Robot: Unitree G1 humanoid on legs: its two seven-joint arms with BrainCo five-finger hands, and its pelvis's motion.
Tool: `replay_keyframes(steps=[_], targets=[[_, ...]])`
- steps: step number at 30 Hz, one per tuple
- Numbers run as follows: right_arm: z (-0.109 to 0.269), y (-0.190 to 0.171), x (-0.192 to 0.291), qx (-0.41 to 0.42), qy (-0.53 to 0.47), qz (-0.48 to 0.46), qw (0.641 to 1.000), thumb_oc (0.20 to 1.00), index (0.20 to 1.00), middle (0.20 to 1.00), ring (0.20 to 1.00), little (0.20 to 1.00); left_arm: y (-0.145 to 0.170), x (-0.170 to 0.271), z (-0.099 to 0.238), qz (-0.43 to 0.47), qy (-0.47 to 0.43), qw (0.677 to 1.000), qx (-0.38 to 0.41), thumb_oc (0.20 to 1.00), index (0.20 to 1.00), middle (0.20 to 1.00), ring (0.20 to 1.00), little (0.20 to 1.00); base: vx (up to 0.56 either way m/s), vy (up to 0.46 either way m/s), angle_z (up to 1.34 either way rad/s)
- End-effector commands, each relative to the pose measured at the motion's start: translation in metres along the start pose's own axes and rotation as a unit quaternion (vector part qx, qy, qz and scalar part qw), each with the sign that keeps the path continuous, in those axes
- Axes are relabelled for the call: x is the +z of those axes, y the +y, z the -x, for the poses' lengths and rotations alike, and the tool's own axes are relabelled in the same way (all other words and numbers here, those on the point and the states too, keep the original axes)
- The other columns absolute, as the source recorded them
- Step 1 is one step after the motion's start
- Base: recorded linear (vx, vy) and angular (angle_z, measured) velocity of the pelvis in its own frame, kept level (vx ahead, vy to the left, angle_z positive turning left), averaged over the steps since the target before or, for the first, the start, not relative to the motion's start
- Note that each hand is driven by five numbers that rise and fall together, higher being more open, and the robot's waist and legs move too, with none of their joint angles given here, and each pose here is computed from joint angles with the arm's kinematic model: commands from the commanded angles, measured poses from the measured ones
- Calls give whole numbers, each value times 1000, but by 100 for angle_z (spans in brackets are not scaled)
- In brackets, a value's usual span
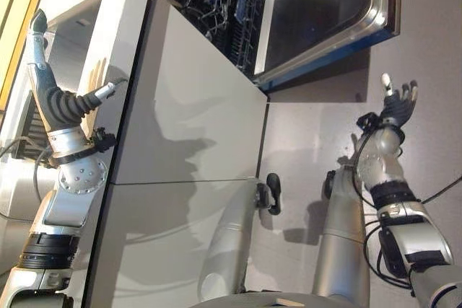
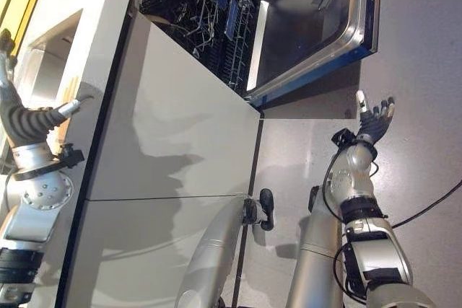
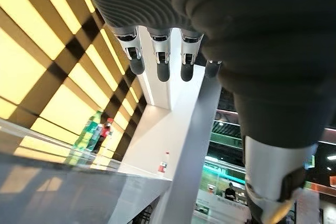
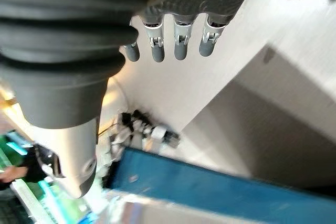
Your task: Pick up plates and place into dishwasher.
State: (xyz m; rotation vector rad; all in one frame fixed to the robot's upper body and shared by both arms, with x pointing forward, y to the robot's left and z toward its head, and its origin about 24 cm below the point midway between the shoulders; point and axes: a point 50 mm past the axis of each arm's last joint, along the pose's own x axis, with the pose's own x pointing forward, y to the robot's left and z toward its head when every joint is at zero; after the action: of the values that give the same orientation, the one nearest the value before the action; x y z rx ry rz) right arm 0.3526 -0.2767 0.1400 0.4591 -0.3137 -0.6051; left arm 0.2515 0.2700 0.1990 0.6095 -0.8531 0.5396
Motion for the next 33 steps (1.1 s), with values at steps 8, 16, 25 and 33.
replay_keyframes(steps=[8, 16, 25, 33], targets=[[-20, 83, 89, 209, -104, -47, 971, 1000, 1000, 1000, 1000, 1000, -19, -20, 40, 38, 96, 992, -70, 1000, 1000, 1000, 1000, 1000, 51, -26, 1], [27, 139, 99, 421, -133, -50, 896, 1000, 1000, 1000, 1000, 1000, -11, -24, 37, 36, 98, 992, -66, 1000, 1000, 1000, 1000, 1000, 58, 5, 5], [31, 148, 102, 456, -145, -54, 877, 1000, 1000, 1000, 1000, 1000, 2, -31, 32, 22, 108, 990, -86, 1000, 1000, 1000, 1000, 1000, 157, 2, 25], [21, 130, 103, 373, -176, -24, 911, 1000, 1000, 1000, 1000, 1000, 18, -32, 25, -3, 95, 989, -114, 1000, 1000, 1000, 1000, 1000, 160, -34, 44]])
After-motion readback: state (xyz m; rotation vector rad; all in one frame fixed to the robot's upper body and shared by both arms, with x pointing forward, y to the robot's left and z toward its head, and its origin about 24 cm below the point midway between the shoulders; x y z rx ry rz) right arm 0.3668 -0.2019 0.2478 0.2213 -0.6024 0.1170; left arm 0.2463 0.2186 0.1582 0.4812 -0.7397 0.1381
